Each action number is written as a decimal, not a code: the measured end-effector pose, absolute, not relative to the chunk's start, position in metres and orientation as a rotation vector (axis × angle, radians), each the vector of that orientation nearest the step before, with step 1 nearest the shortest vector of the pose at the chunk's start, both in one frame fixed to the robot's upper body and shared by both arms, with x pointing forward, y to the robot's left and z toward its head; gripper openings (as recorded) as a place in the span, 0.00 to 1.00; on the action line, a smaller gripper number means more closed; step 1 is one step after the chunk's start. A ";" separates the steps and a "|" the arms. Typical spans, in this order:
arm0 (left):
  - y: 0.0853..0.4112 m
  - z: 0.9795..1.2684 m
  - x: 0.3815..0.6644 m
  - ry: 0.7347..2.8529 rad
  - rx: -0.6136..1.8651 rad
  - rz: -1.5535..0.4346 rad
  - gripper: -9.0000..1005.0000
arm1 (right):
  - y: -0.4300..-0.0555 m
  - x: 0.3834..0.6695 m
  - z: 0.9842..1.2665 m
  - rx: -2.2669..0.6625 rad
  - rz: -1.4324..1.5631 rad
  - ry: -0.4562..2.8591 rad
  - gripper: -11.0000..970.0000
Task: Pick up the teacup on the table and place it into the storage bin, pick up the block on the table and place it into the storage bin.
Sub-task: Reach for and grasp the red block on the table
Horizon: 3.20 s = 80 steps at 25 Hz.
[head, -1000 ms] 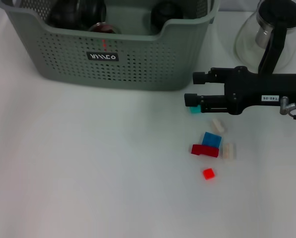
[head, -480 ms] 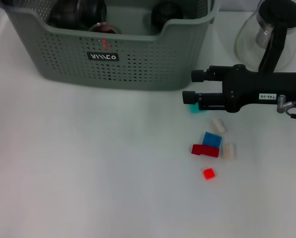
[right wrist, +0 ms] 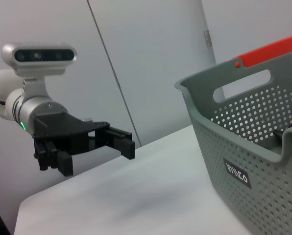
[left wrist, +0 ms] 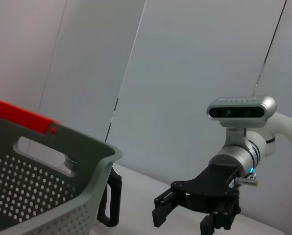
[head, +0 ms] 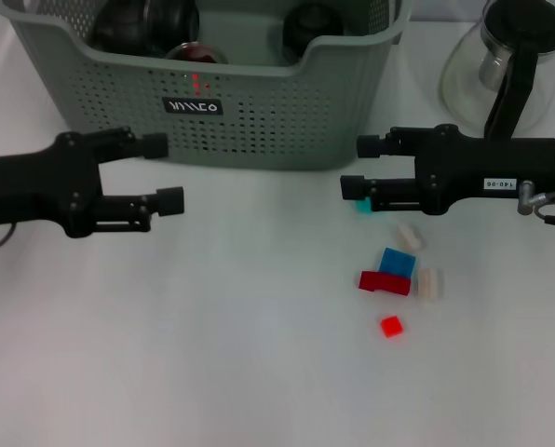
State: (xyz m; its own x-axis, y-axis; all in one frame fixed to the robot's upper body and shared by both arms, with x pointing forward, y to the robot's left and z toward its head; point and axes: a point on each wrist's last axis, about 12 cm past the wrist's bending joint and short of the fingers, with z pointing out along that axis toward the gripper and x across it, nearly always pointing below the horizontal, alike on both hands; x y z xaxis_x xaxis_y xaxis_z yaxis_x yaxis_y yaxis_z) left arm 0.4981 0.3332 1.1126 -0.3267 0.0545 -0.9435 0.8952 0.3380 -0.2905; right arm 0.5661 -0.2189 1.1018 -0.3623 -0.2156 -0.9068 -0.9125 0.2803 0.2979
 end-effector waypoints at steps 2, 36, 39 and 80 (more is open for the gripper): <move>0.329 1.107 0.496 1.662 0.871 -1.125 0.86 | -0.219 0.566 1.101 -1.037 1.130 1.782 0.79; 0.320 1.082 0.484 1.785 0.887 -1.149 0.86 | -0.120 0.567 1.162 -1.922 0.384 2.332 0.71; 0.320 1.081 0.484 1.790 0.879 -1.141 0.86 | -0.113 0.565 1.152 -1.935 0.344 2.317 0.71; 0.318 1.073 0.484 1.822 0.835 -1.135 0.86 | -0.101 0.570 1.119 -1.826 0.408 2.383 0.71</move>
State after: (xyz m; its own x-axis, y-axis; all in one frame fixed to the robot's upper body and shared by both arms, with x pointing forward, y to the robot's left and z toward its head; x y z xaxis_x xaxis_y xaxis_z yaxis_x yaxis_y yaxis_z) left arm 0.4835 0.3185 1.0735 -0.4494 0.1127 -0.8862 0.8450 0.3756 -0.3807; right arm 0.5705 -0.1007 1.1190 -0.2694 -0.9301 -0.2499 -0.9602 0.2394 0.1439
